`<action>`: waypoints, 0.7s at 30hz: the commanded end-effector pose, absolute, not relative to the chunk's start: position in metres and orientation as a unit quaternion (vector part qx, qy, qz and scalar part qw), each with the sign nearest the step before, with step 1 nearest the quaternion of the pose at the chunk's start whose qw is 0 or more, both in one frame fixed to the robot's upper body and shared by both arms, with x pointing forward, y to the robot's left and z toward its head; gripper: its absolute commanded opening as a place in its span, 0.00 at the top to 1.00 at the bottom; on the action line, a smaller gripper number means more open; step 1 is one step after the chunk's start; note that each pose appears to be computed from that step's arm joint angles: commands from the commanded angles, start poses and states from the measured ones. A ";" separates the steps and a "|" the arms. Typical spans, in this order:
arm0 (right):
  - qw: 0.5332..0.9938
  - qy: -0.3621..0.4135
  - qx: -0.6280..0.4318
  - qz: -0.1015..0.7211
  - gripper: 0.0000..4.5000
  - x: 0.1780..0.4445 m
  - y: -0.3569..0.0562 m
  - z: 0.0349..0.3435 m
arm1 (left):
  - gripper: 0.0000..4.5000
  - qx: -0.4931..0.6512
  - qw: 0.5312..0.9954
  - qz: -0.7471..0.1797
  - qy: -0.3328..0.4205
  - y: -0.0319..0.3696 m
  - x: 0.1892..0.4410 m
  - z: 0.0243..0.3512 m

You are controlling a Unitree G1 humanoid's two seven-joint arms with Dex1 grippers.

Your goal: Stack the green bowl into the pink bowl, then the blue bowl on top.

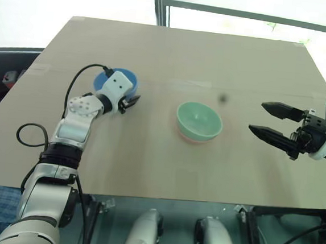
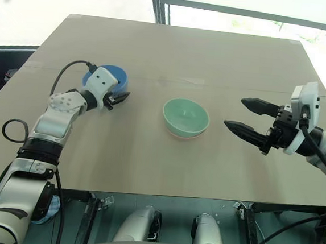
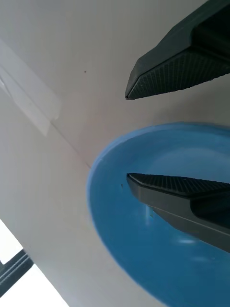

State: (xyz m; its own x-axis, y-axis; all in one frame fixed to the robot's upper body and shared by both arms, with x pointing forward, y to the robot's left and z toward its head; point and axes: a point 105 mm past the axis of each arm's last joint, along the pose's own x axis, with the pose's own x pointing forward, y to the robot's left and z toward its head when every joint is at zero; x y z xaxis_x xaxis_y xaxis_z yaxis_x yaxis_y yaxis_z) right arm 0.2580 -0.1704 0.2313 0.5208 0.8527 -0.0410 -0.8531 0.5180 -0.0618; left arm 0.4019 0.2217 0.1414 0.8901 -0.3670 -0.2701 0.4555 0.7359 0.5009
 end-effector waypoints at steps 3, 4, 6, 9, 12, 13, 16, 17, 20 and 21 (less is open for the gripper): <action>0.872 -0.014 -0.050 0.486 0.00 0.262 -0.171 0.237 | 0.77 0.290 0.932 -0.206 0.070 0.231 0.399 0.153; 0.872 -0.014 -0.051 0.487 0.00 0.262 -0.171 0.237 | 0.86 0.290 0.932 -0.205 0.071 0.231 0.399 0.153; 0.872 -0.016 -0.050 0.487 0.00 0.263 -0.170 0.238 | 0.99 0.290 0.933 -0.202 0.071 0.232 0.399 0.153; 0.872 -0.017 -0.049 0.487 0.00 0.264 -0.171 0.238 | 0.99 0.284 0.934 -0.206 0.071 0.231 0.398 0.153; 0.872 -0.016 -0.049 0.487 0.00 0.264 -0.171 0.237 | 0.99 0.286 0.935 -0.203 0.054 0.229 0.400 0.160; 0.872 -0.016 -0.048 0.487 0.00 0.263 -0.170 0.237 | 0.99 0.283 0.936 -0.206 0.041 0.225 0.403 0.165; 0.870 -0.016 -0.048 0.490 0.00 0.263 -0.169 0.237 | 0.99 0.267 0.935 -0.233 0.001 0.205 0.409 0.183; 0.870 -0.016 -0.048 0.490 0.00 0.263 -0.169 0.238 | 0.99 0.267 0.931 -0.250 -0.009 0.193 0.411 0.188; 0.869 -0.016 -0.048 0.492 0.00 0.265 -0.168 0.238 | 0.99 0.263 0.916 -0.302 -0.033 0.156 0.418 0.200; 0.869 -0.016 -0.048 0.492 0.00 0.265 -0.168 0.238 | 0.99 0.261 0.907 -0.328 -0.037 0.141 0.419 0.203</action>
State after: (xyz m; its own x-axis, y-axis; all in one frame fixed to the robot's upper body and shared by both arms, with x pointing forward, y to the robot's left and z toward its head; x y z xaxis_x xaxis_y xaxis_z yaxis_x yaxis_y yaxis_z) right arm 0.2669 -0.1684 0.2274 0.5224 0.8518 -0.0378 -0.8523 0.5203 -0.0547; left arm 0.4191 0.1655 0.1874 0.8365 -0.5312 -0.1342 0.5237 0.7033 0.4808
